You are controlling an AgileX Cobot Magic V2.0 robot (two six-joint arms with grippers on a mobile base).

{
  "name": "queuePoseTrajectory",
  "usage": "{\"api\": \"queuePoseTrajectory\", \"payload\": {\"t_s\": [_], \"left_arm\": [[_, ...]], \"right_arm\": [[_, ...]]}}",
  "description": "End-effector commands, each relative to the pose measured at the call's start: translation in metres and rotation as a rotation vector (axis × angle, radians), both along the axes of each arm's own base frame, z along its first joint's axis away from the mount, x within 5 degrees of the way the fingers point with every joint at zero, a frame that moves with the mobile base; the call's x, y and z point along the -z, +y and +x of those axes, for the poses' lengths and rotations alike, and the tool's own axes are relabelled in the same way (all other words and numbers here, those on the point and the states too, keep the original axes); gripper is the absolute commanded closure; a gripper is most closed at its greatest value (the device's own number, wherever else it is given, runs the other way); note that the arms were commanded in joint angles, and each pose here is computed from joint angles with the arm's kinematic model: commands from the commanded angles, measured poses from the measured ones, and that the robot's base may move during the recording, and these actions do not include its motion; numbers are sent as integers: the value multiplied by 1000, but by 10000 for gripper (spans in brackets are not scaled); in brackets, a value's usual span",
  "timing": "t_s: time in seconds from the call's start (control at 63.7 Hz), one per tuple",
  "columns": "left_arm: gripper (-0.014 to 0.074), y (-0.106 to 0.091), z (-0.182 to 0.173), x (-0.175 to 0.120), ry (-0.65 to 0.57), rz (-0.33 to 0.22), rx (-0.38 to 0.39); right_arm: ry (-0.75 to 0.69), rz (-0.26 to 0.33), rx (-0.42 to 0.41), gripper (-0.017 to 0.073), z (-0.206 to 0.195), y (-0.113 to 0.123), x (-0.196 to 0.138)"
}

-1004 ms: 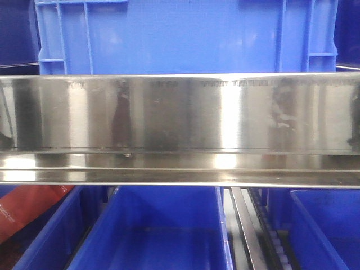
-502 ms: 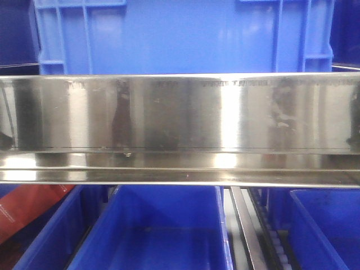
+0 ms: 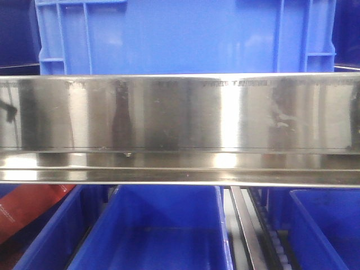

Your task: Place valve from conveyor to right shelf box

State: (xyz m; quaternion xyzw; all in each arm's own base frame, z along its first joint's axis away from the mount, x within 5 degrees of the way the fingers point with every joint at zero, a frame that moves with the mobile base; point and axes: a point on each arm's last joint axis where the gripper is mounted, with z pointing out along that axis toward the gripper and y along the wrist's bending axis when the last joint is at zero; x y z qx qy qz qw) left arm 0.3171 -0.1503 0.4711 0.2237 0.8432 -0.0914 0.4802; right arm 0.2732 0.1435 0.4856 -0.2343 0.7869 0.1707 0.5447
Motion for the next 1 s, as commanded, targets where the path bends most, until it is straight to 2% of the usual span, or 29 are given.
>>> {"api": "queuePoseTrajectory", "payload": {"t_s": [0.0, 0.094, 0.283, 0.377, 0.471, 0.581, 0.706, 0.832, 0.989], "left_arm": [[486, 11, -20, -22, -63, -3, -9], [700, 21, -39, -33, -54, 3, -13], [705, 40, -71, -27, -31, 34, -44], [705, 49, -91, -14, -55, -5, -63], [705, 59, -112, 3, -128, -42, -55], [705, 71, -142, 26, -231, -137, -59], [705, 86, -176, 60, -324, -188, -45], [705, 96, -203, 96, -335, -269, -40], [705, 105, -222, 136, -355, -300, -40]], "right_arm": [[-46, 16, -2, 727, -23, -12, -19], [-70, 23, -1, 717, -43, -22, -26], [-109, 28, 20, 717, -78, -40, -11], [-132, 44, 34, 718, -96, -50, 7], [-158, 62, 51, 718, -114, -59, 31], [-192, 83, 69, 718, -135, -71, 60], [-194, 86, 76, 718, -159, -83, 93], [-176, 77, 77, 718, -176, -91, 123], [-186, 83, 84, 718, -192, -99, 155]]}}
